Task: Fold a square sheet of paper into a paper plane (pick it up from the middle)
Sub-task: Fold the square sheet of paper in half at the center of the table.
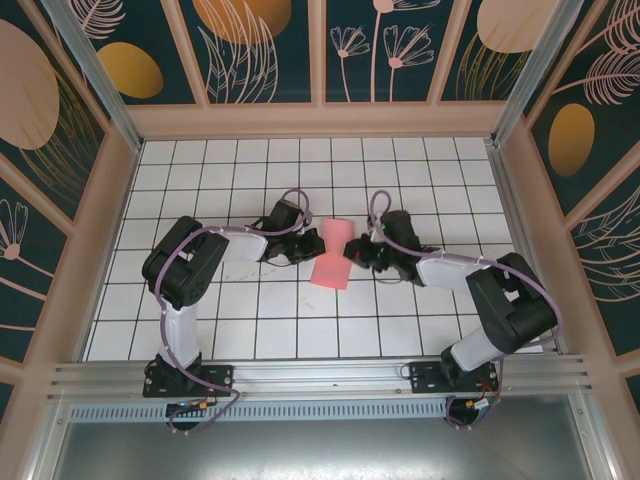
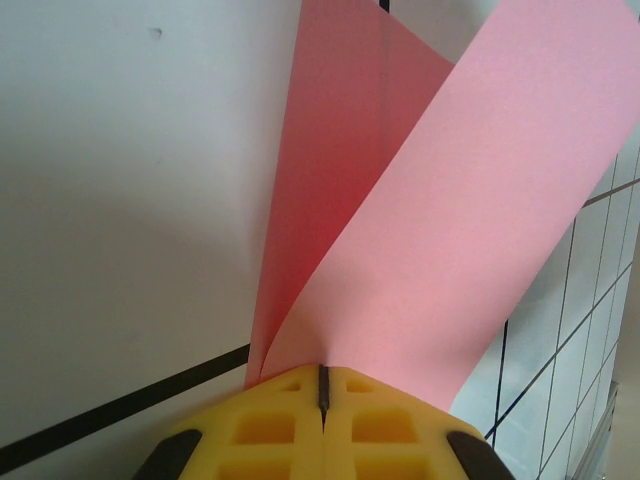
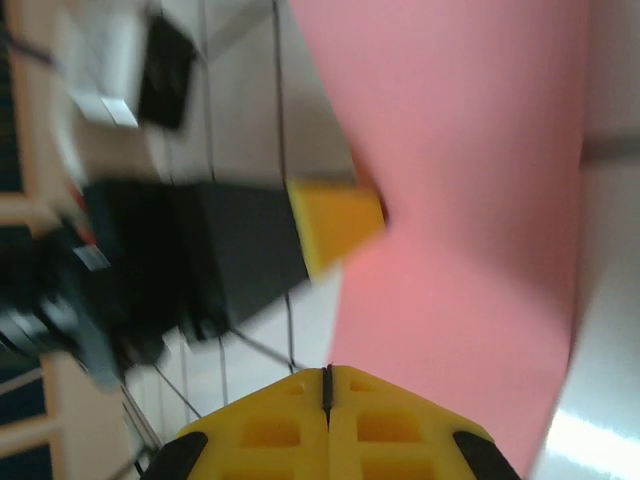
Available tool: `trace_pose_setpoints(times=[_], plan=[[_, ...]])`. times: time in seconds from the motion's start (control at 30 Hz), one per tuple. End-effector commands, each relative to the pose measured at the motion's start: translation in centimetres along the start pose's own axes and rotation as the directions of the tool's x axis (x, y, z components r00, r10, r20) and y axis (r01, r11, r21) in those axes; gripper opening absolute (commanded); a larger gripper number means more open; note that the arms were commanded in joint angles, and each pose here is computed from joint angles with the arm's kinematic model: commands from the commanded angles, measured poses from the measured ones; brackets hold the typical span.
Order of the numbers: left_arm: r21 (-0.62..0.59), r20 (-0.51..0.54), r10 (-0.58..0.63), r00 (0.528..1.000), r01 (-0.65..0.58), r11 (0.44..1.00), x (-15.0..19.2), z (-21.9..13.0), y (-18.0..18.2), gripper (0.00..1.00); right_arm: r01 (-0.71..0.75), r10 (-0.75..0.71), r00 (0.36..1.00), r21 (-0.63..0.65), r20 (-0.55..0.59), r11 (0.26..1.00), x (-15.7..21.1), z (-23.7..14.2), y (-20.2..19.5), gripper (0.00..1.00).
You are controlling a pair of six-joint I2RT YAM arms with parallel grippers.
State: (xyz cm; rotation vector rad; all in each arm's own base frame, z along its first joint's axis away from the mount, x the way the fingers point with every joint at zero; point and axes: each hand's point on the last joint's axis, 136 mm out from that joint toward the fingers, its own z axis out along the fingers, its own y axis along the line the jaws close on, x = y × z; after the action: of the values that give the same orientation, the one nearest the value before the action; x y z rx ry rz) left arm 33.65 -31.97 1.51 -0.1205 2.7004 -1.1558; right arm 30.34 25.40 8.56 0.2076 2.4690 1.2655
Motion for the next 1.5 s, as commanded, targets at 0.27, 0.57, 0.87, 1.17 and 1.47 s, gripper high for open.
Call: trace_pose_setpoints(times=[0.27,0.57,0.87,1.17,1.47], plan=[[-0.093,-0.058,-0.035,0.998,0.030,0.995,2.1,0.8,3.1,0.00,0.032,-0.032,0.999,0.000,0.004,0.999,-3.6,2.2,-1.5,0.00],[-0.097,-0.055,-0.034,0.998,0.029,0.995,2.1,0.7,3.1,0.00,0.002,-0.003,0.999,-0.021,-0.046,1.000,-1.8,2.8,-2.8,0.00],[-0.105,-0.060,-0.035,0.998,0.028,0.994,2.3,0.7,3.3,0.00,-0.006,0.010,0.997,0.055,-0.073,0.998,-0.9,3.6,-5.4,0.00],[-0.114,-0.058,-0.035,0.998,0.028,0.993,2.3,0.7,3.6,0.00,-0.037,0.049,0.993,0.115,-0.104,0.993,0.3,3.9,-7.3,0.00],[-0.127,-0.068,-0.038,0.997,0.029,0.991,3.0,0.6,4.3,0.00,0.045,-0.044,0.998,0.026,-0.049,0.999,-3.3,2.6,-1.9,0.00]])
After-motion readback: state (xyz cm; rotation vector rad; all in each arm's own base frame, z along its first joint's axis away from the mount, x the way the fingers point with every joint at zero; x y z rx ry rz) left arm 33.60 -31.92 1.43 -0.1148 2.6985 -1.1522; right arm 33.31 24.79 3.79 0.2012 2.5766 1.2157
